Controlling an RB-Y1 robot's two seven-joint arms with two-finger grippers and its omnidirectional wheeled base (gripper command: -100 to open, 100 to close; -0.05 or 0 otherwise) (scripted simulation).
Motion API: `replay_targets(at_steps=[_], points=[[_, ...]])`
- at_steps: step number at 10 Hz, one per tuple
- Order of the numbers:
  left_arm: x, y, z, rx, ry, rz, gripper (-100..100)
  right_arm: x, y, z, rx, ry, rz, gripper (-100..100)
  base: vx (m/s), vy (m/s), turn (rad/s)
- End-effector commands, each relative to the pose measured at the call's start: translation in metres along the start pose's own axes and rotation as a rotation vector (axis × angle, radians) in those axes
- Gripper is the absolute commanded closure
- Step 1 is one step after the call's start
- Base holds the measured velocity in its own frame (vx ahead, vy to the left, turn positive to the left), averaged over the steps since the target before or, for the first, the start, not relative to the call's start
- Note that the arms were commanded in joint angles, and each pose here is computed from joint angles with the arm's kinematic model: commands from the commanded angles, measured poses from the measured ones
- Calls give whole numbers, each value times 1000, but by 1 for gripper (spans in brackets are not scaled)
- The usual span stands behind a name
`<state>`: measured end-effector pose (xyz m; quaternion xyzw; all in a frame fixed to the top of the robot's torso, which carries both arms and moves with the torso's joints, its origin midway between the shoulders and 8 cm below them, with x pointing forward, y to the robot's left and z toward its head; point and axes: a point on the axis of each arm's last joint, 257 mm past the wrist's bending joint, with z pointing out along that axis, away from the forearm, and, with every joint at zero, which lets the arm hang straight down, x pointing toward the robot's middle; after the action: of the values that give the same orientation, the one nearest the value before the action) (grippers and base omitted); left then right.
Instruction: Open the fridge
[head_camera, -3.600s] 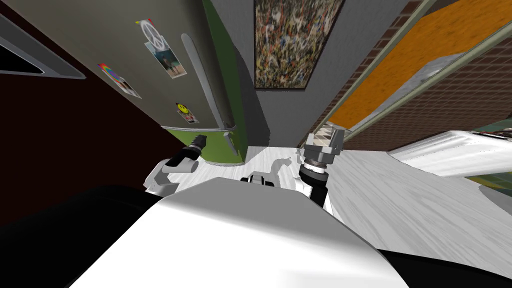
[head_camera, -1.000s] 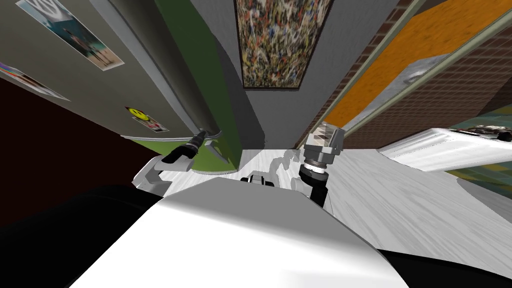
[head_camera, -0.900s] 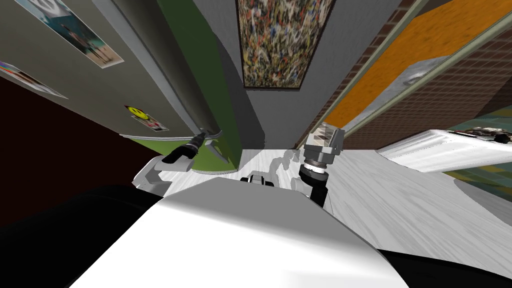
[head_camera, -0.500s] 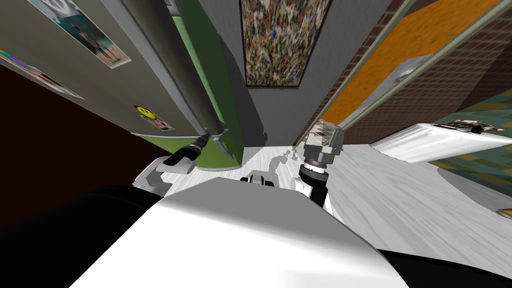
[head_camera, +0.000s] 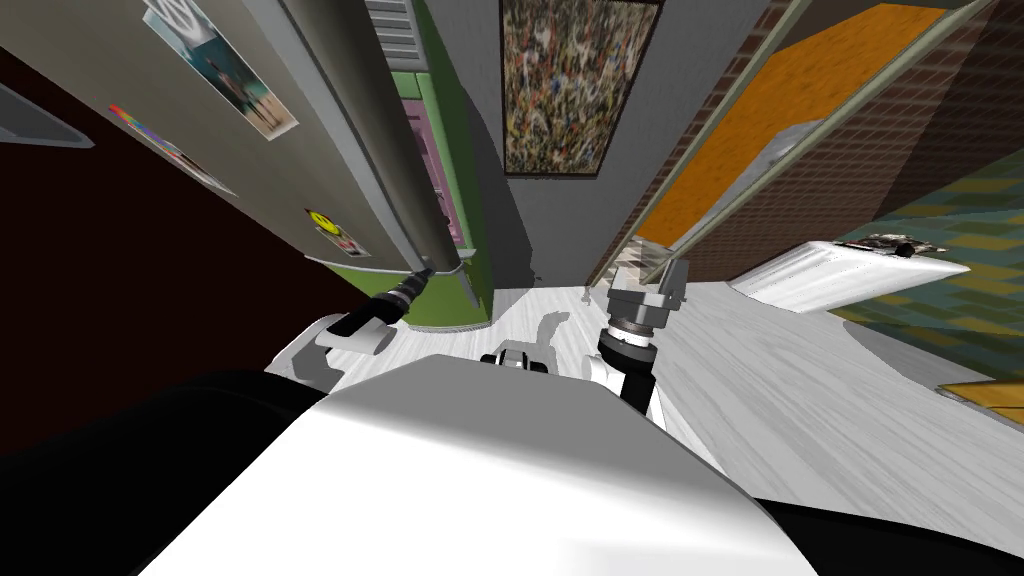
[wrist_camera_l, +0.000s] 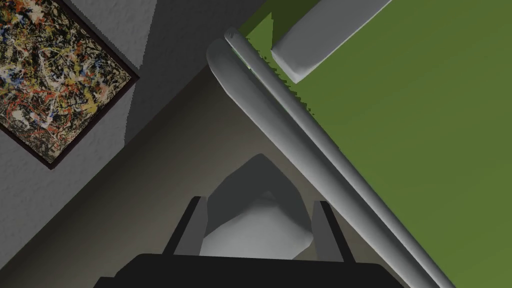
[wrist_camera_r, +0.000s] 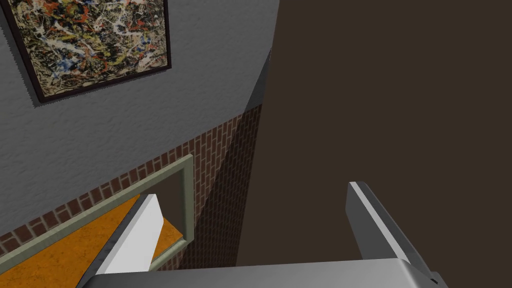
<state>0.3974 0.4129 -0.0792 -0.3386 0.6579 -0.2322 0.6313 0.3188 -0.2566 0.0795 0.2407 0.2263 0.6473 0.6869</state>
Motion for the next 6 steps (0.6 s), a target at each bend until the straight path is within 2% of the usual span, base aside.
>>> replay_targets(at_steps=[1,3,4,5,6], points=[[9,-21,-9,50,22,12,100,0,0,0,0,0,0,0,-208,130,-20],[29,-41,-18,97,72,12,100,0,0,0,0,0,0,0,-311,215,-35],[29,-41,-18,97,72,12,100,0,0,0,0,0,0,0,-278,179,-27],[34,-33,-16,79,80,7,100,0,0,0,0,0,0,0,-113,63,-16],[44,-39,-19,94,108,11,100,0,0,0,0,0,0,0,-135,146,-56]])
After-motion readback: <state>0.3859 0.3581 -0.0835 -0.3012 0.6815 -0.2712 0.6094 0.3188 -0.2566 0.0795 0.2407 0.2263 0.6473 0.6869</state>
